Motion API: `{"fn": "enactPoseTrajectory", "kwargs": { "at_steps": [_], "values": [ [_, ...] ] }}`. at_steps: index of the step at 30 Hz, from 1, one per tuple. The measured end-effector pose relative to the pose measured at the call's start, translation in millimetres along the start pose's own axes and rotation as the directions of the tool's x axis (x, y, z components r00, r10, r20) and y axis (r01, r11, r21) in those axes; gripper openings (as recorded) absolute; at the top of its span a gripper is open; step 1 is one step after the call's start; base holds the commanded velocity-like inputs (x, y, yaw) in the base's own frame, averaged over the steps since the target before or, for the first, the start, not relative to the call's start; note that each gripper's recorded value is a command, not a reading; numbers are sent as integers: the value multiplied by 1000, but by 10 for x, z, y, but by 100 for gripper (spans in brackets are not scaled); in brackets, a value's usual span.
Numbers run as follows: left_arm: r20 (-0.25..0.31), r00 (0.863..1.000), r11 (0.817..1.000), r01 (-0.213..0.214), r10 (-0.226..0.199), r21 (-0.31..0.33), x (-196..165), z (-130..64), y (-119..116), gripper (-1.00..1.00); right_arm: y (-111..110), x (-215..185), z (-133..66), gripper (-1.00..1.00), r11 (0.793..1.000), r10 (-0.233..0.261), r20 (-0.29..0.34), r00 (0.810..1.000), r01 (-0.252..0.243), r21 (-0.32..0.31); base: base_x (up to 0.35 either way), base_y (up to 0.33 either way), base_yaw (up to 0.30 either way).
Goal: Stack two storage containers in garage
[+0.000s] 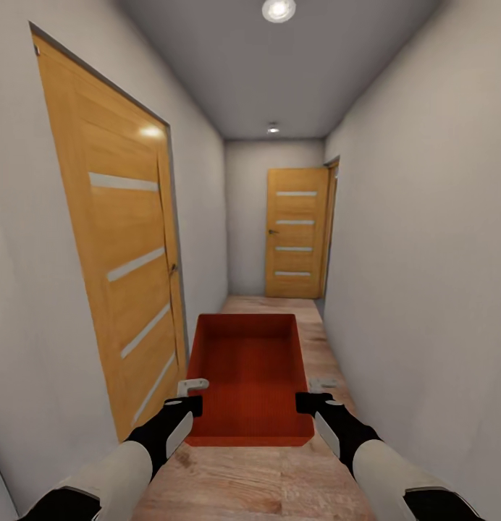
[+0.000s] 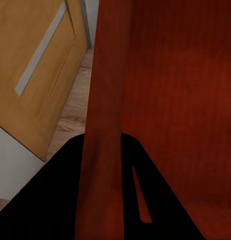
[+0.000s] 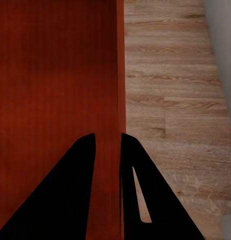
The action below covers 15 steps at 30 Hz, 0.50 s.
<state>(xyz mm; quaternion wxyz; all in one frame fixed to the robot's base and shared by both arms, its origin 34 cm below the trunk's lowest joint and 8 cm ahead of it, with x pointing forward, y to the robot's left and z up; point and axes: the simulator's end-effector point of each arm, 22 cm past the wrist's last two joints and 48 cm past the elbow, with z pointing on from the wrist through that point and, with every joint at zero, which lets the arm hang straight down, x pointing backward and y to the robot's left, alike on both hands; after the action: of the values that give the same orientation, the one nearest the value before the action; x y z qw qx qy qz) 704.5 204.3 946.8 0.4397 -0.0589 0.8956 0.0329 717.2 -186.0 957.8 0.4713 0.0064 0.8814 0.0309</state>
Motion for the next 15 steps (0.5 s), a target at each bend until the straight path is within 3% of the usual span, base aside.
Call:
{"fn": "enactPoseTrajectory", "kwargs": {
  "at_steps": [15],
  "values": [
    [1,1000,1000,1,-1,0,0,0,-2,-100,-1,-4,0,-100,1000,-1,1,1000,1,0,329,3,0]
  ]
}}
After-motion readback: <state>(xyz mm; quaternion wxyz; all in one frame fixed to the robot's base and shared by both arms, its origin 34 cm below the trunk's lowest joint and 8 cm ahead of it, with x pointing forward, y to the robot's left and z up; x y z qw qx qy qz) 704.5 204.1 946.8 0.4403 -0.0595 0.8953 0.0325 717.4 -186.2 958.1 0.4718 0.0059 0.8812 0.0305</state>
